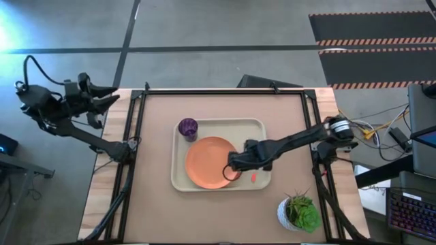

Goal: Pick and place plate/cup/fork/spoon on tray
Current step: Adjust the orange plate

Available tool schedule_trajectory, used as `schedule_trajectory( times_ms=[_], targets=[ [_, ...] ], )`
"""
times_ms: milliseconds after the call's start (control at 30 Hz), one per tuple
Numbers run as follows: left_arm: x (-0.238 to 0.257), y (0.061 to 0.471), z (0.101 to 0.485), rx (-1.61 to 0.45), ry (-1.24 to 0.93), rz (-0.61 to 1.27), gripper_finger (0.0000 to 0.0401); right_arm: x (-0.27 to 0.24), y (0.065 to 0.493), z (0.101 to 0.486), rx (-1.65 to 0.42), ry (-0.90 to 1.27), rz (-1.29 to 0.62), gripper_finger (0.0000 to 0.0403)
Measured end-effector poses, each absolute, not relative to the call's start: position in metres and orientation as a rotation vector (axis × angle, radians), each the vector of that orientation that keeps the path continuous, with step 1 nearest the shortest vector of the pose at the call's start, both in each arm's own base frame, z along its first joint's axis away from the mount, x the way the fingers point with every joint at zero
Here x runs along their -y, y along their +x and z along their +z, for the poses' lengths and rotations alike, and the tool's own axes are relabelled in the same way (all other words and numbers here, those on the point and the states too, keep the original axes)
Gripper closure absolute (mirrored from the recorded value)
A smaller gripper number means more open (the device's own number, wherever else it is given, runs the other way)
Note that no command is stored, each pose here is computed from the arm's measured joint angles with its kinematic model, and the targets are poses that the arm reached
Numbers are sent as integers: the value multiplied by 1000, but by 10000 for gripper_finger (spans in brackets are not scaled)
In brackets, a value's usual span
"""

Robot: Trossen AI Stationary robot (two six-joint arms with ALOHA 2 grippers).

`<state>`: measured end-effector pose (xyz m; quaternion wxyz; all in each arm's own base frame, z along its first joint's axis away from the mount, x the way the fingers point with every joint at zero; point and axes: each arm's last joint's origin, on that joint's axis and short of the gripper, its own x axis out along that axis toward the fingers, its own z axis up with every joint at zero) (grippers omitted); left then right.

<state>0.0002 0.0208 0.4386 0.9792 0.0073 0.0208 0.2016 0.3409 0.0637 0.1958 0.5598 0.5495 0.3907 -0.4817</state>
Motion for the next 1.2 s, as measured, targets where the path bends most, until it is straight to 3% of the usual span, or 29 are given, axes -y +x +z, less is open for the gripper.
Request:
schedule_trajectory(
  times_ms=[133,200,600,1200],
  targets=[
    [-25,-12,437,-7,-6,405,281,-65,358,177,-968,1295,-1116,380],
    [-27,-18,437,8,-15,405,281,-65,364,173,-975,1287,-1119,388],
    [-26,-15,437,-4,15,402,281,-64,367,187,-915,1282,-1110,394],
    [-25,-12,437,-12,21,402,281,-70,375,164,-956,1346,-1112,395]
  ],
)
